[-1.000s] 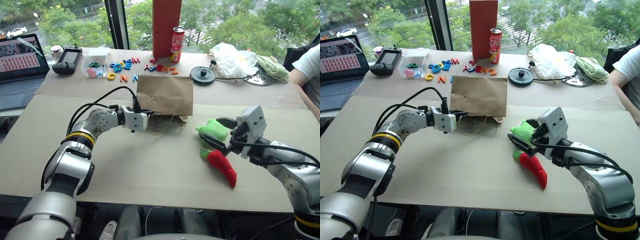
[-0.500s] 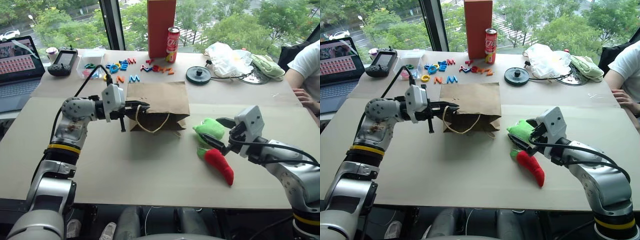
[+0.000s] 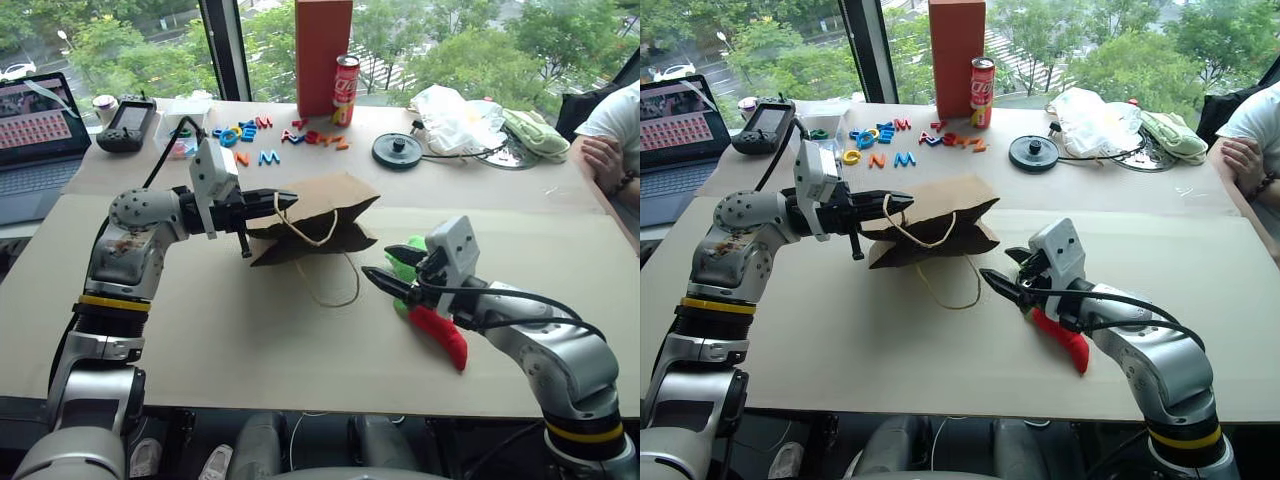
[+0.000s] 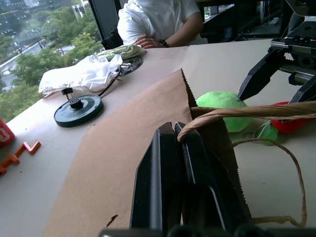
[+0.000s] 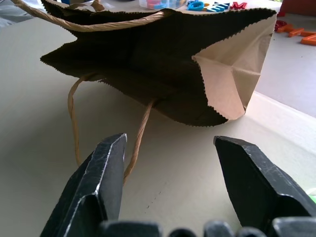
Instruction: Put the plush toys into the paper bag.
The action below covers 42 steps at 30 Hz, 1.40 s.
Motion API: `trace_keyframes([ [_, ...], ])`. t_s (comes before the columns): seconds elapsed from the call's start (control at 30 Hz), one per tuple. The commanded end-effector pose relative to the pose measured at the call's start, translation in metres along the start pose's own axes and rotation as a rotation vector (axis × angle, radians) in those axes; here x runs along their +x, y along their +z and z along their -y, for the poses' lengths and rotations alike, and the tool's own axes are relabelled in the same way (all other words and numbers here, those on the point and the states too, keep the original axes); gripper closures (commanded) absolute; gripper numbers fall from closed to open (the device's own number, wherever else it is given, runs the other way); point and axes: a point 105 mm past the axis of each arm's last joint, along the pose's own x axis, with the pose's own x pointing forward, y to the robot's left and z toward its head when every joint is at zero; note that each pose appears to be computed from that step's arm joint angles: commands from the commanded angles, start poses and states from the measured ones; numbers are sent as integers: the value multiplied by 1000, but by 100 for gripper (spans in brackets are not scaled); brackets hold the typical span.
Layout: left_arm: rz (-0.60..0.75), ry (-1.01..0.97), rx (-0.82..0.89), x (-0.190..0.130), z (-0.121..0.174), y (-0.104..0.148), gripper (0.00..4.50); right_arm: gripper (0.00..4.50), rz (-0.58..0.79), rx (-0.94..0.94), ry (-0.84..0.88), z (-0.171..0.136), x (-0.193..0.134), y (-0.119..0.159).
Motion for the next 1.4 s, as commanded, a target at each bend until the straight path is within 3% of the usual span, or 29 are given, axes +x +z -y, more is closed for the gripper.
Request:
trace_keyframes([
  [0.03, 35, 2, 42, 3, -1, 15, 443, 276, 46, -24, 59, -20, 10, 15],
  [0.2, 55, 4, 35, 6, -1, 19, 443, 441, 61, 8, 6, -17, 41, 19],
  [0.37, 61, -1, 34, 8, 1, 21, 443, 441, 71, 26, -78, -6, 72, 20],
  [0.53, 94, 21, 19, 9, -2, 29, 443, 441, -29, 26, -179, 8, 93, -10],
  [0.97, 174, 120, -75, 10, -16, 44, 443, 441, -248, -47, -210, 6, 99, -66],
  [1.23, 163, 118, -82, 12, -13, 40, 443, 441, -246, -54, -223, 9, 97, -65],
  [1.4, 145, 117, -85, 12, -11, 35, 443, 441, -78, 57, -228, 10, 91, -26],
])
